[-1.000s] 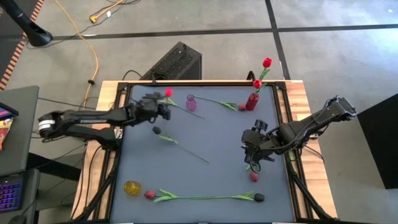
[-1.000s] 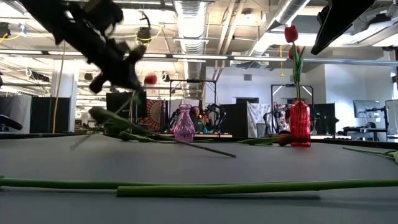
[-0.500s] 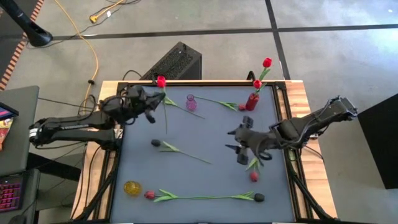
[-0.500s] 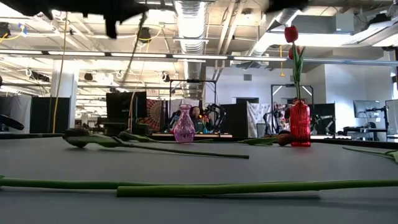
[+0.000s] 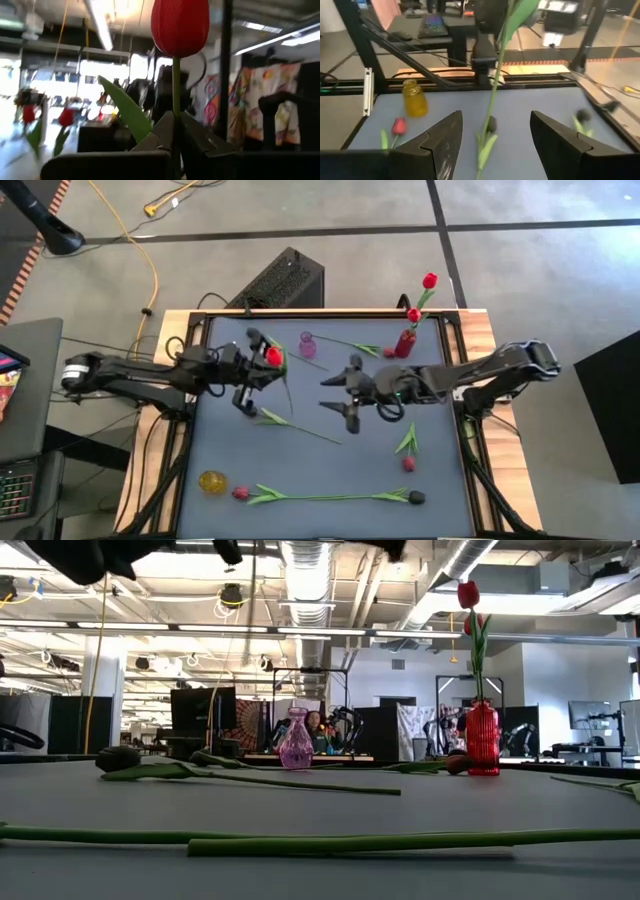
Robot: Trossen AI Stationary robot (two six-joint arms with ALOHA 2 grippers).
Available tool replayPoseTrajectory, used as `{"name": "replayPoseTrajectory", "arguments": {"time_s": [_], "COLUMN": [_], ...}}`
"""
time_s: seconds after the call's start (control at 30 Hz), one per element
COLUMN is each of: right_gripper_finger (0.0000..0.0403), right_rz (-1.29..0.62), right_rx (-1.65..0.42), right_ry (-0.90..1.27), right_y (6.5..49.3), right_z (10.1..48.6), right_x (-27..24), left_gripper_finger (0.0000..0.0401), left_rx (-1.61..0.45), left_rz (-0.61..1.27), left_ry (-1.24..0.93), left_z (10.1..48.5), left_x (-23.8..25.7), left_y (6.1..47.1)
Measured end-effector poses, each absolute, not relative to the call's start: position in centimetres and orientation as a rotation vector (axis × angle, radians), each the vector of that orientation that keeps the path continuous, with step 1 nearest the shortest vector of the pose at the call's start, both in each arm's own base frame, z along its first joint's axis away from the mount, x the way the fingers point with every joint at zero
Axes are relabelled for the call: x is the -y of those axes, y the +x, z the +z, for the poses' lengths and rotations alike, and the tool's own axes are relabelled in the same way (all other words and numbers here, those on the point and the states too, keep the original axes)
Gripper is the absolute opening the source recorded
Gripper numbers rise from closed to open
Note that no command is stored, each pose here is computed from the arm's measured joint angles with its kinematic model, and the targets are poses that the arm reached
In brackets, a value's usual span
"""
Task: Sort flowers into vase by color
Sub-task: Put the red flower into the red vase
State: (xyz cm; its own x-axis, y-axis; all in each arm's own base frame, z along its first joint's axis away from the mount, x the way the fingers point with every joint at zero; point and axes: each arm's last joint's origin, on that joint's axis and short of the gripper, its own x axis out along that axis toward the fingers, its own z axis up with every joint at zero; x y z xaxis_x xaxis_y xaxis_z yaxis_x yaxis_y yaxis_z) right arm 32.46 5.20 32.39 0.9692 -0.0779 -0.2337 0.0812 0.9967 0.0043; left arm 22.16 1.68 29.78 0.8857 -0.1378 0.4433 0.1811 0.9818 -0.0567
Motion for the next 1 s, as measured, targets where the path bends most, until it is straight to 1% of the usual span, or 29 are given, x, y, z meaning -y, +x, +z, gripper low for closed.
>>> {"name": "replayPoseTrajectory", "arguments": {"time_s": [0.13,0.27,0.33,0.47,0.7,1.0], "right_gripper_finger": [0.0260,0.0260,0.0260,0.0260,0.0260,0.0258], "right_rz": [-0.076,-0.091,-0.066,0.001,0.009,0.017], "right_rx": [-0.200,-0.172,-0.167,-0.143,-0.091,-0.044], "right_ry": [0.003,-0.004,0.002,0.033,0.046,0.058], "right_y": [34.2,35.3,35.6,36.0,36.7,37.5], "right_z": [31.2,30.5,30.3,30.3,30.1,29.7], "right_x": [-4.9,-4.4,-4.0,-3.3,-2.3,-1.6], "left_gripper_finger": [0.0000,0.0000,0.0000,0.0000,0.0000,0.0000], "left_rx": [0.497,0.488,0.477,0.490,0.480,0.492], "left_rz": [-0.186,-0.177,-0.174,-0.148,-0.085,-0.069], "left_ry": [-0.096,-0.101,-0.104,-0.104,-0.123,-0.130], "left_z": [29.3,28.8,28.7,28.8,28.4,28.3], "left_x": [-1.4,-1.5,-1.5,-1.6,-1.8,-1.9], "left_y": [23.0,23.5,23.6,23.5,23.9,24.1]}}
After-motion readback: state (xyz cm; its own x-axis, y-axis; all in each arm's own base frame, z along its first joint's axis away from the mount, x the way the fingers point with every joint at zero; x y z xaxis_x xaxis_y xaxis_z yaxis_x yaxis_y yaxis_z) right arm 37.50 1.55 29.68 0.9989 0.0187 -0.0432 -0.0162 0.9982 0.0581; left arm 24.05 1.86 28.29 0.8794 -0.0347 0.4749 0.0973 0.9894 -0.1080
